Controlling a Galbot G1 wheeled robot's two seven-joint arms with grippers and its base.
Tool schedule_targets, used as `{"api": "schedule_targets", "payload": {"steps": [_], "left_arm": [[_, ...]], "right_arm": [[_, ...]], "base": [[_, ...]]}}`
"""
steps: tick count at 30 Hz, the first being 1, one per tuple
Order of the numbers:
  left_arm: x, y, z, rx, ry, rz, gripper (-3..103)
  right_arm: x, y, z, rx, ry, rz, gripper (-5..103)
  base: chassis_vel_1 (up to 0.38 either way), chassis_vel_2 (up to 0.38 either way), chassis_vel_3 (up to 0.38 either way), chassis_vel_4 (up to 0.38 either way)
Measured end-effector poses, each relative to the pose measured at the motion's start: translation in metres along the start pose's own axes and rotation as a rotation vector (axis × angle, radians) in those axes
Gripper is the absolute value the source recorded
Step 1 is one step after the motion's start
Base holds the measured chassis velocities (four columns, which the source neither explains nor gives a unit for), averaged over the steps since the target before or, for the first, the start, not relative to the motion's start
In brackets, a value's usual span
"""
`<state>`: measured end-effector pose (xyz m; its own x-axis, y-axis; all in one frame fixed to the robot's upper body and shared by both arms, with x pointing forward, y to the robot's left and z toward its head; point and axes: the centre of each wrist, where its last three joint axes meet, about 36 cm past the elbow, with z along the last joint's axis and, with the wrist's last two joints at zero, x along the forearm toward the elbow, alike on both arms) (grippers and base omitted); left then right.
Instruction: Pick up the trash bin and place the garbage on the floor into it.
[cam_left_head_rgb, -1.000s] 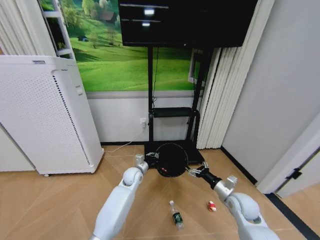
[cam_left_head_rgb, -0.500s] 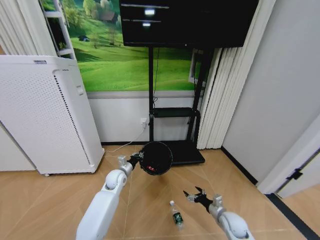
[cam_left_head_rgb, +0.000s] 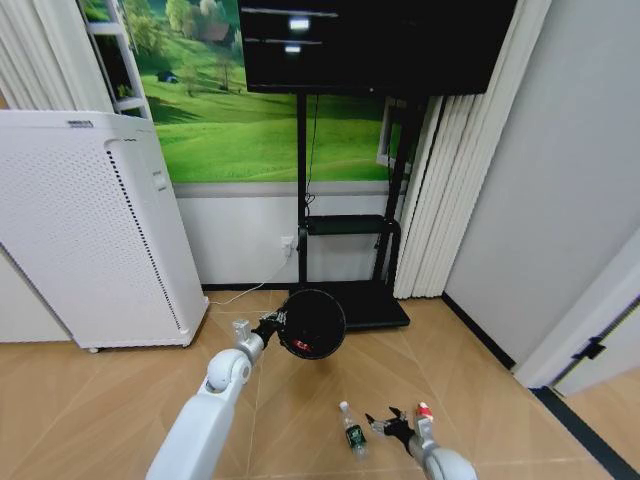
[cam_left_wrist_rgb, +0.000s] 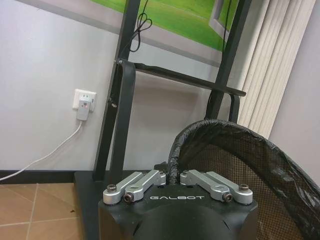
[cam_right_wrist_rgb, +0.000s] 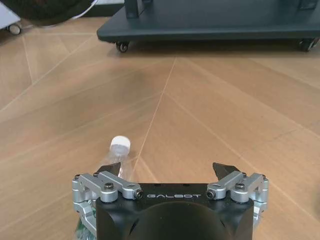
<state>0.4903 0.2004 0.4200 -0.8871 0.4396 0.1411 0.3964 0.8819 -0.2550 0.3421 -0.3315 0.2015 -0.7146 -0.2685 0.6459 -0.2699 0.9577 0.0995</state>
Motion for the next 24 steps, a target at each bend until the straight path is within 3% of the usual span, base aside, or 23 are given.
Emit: {"api": "schedule_targets", "payload": {"steps": [5, 15, 24], "left_arm": [[0.006, -0.001, 0.003, 0.0, 0.008, -0.006, 7], [0.007, -0.001, 0.004, -0.008, 0.018, -0.007, 7], [0.003, -0.003, 0.004, -0.004, 0.02, -0.003, 7]], "right_arm": [[-0.012, 0.013, 0.012, 0.016, 0.021, -0.021, 100], [-0.039, 0.015, 0.016, 0.022, 0.048, -0.019, 100], [-0.031, 0.027, 0.026, 0.022, 0.059, -0.033, 100]], "base": [[0.0, 0.0, 0.0, 0.0], [0.0, 0.0, 0.0, 0.0], [0.0, 0.0, 0.0, 0.0]]}}
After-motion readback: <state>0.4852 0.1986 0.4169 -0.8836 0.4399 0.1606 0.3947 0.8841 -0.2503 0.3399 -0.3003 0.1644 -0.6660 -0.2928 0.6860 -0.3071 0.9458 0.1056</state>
